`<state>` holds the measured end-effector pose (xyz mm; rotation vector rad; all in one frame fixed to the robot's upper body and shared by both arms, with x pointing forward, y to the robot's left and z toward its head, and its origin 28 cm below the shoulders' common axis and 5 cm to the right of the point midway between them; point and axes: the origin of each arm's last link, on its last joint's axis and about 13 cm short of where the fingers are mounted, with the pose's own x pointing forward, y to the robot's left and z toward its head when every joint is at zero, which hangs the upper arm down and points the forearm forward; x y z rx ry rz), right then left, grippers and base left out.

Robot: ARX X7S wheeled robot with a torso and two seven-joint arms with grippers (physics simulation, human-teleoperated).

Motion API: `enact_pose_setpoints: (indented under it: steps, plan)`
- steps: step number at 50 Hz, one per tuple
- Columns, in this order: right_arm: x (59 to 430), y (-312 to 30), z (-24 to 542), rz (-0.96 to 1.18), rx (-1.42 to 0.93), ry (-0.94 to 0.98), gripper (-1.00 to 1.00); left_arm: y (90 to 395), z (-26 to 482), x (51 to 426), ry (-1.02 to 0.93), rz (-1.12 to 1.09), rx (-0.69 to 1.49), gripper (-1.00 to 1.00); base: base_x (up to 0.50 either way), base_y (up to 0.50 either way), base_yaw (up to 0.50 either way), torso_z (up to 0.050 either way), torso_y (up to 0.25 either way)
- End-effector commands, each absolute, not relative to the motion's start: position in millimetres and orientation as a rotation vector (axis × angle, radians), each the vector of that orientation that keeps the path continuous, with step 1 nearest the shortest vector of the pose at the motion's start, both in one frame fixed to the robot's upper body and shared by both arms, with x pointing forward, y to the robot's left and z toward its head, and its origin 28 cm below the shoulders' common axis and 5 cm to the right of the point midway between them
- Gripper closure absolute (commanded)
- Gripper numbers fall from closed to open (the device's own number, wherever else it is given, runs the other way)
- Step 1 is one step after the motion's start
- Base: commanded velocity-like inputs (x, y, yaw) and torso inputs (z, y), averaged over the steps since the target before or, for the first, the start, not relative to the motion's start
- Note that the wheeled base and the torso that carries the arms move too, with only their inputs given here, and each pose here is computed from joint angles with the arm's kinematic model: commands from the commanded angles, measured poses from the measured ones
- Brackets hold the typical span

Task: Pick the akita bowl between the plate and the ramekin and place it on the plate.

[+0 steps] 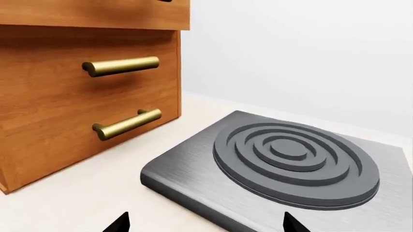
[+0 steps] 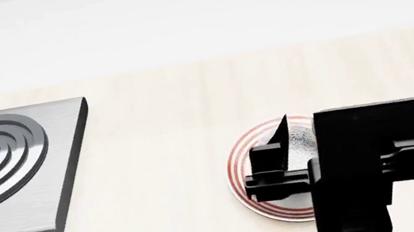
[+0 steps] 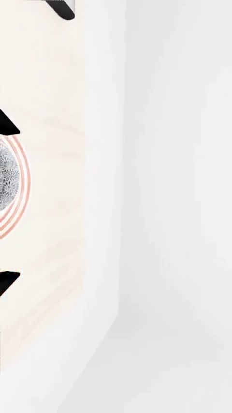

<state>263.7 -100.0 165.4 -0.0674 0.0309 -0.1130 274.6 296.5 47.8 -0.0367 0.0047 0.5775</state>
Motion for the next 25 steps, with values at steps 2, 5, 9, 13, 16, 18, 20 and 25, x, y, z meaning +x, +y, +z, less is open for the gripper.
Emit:
enact_pose_setpoints:
  steps: [2,5,9,13,16,18,20,25]
  plan:
    - [245.1,-100.8,156.6,-0.146,-0.107,0.002,-1.0,294.3,48.9,273.6,-0.005,0.548,-0.069,-1.0,0.0,0.0,0.0,0.0,0.0]
    - [242.3,-102.9,153.0,-0.159,-0.116,0.001,-1.0,294.1,48.6,273.4,-0.006,0.547,-0.069,-1.0,0.0,0.0,0.0,0.0,0.0]
    - [238.3,-104.8,148.2,-0.179,-0.146,0.004,-1.0,293.6,48.3,272.9,-0.007,0.546,-0.068,-1.0,0.0,0.0,0.0,0.0,0.0]
    - [232.2,-106.2,147.6,-0.201,-0.144,-0.003,-1.0,293.6,48.2,272.9,-0.006,0.544,-0.069,-1.0,0.0,0.0,0.0,0.0,0.0]
    - [229.5,-107.0,144.0,-0.214,-0.161,0.002,-1.0,293.7,49.3,272.3,-0.006,0.543,-0.072,-1.0,0.0,0.0,0.0,0.0,0.0]
    - [228.9,-107.2,144.1,-0.217,-0.166,-0.002,-1.0,293.5,49.6,271.5,-0.008,0.54,-0.073,-1.0,0.0,0.0,0.0,0.0,0.0]
    - [226.1,-107.2,145.7,-0.22,-0.175,-0.011,-1.0,292.8,48.9,271.8,-0.01,0.539,-0.072,-1.0,0.0,0.0,0.0,0.0,0.0]
    - [227.5,-108.8,142.4,-0.223,-0.197,-0.013,-1.0,289.6,48.9,268.4,-0.013,0.536,-0.07,-1.0,0.0,0.0,0.0,0.0,0.0]
